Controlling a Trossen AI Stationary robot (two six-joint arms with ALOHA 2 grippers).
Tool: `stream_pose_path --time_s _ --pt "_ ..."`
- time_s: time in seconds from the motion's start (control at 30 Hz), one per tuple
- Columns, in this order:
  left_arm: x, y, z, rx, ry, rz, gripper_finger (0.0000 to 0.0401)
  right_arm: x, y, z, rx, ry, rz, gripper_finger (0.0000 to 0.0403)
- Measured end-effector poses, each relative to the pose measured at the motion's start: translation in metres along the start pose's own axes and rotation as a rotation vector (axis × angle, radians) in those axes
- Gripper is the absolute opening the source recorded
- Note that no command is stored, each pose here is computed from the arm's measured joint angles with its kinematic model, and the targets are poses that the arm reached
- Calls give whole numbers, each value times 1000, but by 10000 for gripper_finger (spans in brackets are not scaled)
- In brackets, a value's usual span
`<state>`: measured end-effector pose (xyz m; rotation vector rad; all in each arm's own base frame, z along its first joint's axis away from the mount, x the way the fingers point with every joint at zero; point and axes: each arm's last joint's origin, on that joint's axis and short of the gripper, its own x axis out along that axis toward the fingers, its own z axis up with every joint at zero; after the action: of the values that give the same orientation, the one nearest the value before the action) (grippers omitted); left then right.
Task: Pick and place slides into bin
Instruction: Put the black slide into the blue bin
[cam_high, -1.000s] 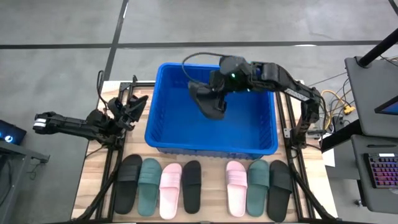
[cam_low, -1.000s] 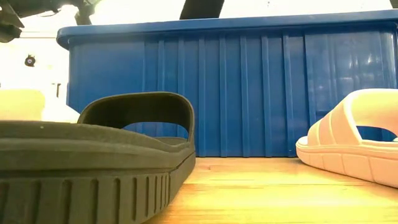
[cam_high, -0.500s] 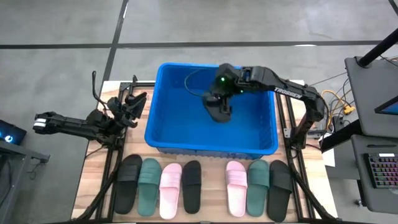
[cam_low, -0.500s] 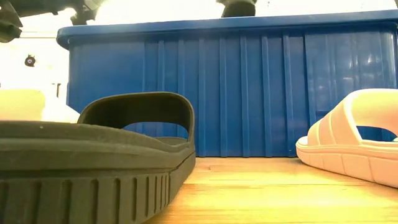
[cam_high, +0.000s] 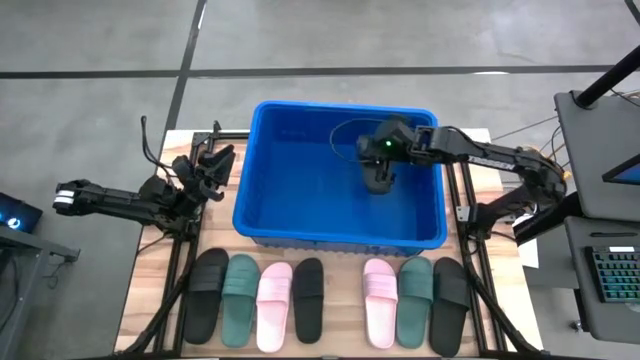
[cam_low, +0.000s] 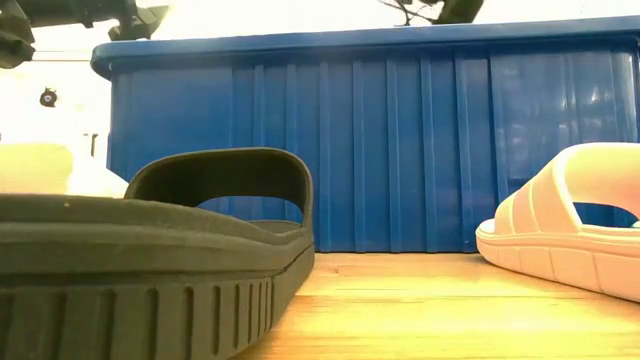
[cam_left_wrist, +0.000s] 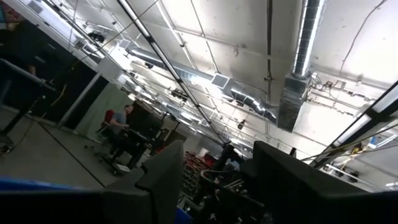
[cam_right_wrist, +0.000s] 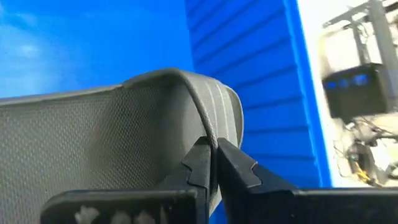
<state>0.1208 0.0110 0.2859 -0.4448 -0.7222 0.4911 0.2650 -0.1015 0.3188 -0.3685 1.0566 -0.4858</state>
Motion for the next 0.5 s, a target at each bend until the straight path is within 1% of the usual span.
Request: stream_pose_path --time_s 0.1,0.2,0.3,0.37,0.5 --pt "0 0 0 3 -3 14 180 10 7 -16 -16 60 -32 11" --pt "0 1 0 2 -7 30 180 23 14 -30 -37 108 -35 11" --pt "0 1 0 1 -11 50 180 35 19 -43 -45 166 -71 11" --pt "0 1 0 0 -10 51 180 43 21 -53 -53 211 -92 11" --pt "1 1 -4 10 4 54 180 53 22 -68 -62 255 -102 11"
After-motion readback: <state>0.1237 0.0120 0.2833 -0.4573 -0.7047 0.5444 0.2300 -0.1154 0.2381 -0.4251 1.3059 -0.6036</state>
